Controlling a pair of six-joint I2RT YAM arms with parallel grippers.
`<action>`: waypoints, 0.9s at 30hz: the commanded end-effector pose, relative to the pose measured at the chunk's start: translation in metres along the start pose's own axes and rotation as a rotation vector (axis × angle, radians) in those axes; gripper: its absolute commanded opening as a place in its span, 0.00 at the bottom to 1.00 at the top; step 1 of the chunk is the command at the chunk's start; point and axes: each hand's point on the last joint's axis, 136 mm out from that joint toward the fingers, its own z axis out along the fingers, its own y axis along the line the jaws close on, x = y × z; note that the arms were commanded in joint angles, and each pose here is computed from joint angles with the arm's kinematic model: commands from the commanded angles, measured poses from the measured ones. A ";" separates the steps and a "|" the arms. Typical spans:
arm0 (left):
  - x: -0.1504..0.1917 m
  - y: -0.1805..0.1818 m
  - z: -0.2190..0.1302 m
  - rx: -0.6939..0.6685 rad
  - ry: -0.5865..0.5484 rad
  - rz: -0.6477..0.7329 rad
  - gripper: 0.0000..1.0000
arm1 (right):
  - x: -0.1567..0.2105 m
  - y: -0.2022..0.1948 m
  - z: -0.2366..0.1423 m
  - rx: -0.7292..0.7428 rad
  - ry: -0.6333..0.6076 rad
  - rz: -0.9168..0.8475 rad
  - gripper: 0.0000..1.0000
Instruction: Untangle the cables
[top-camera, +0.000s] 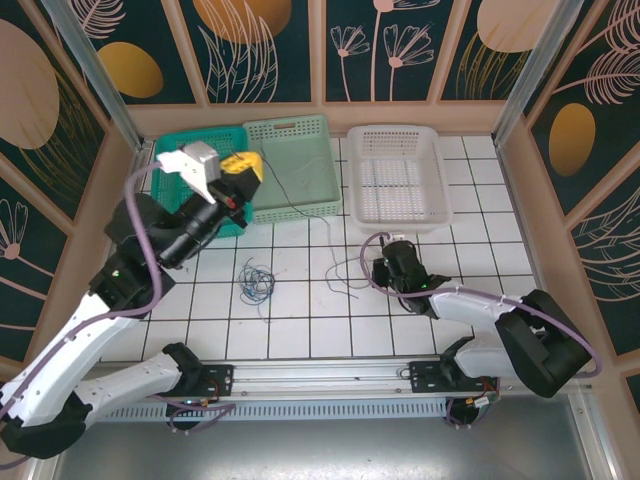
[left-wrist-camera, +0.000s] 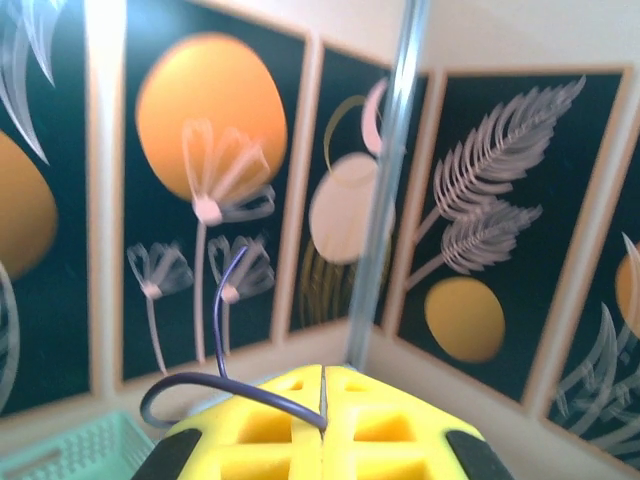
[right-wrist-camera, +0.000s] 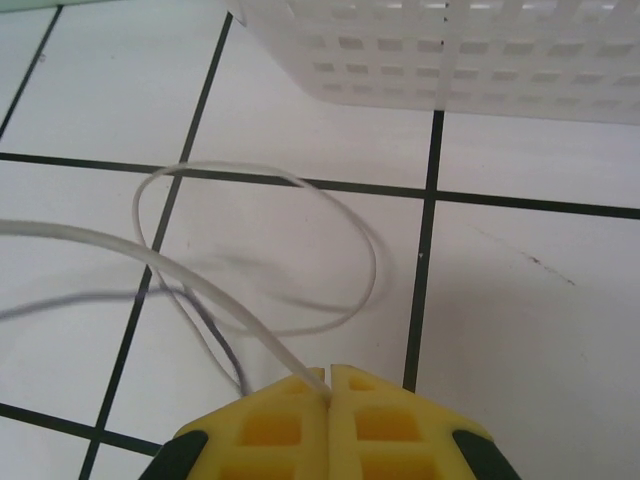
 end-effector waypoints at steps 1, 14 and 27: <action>-0.060 0.013 -0.021 -0.105 -0.143 0.114 0.00 | -0.004 -0.003 0.003 0.026 0.011 0.018 0.00; -0.141 0.010 -0.027 -0.153 -0.314 0.170 0.00 | -0.004 -0.001 0.008 0.016 0.016 0.014 0.00; -0.219 0.016 0.006 -0.313 -0.398 0.363 0.00 | -0.004 0.002 0.011 0.000 0.015 0.019 0.00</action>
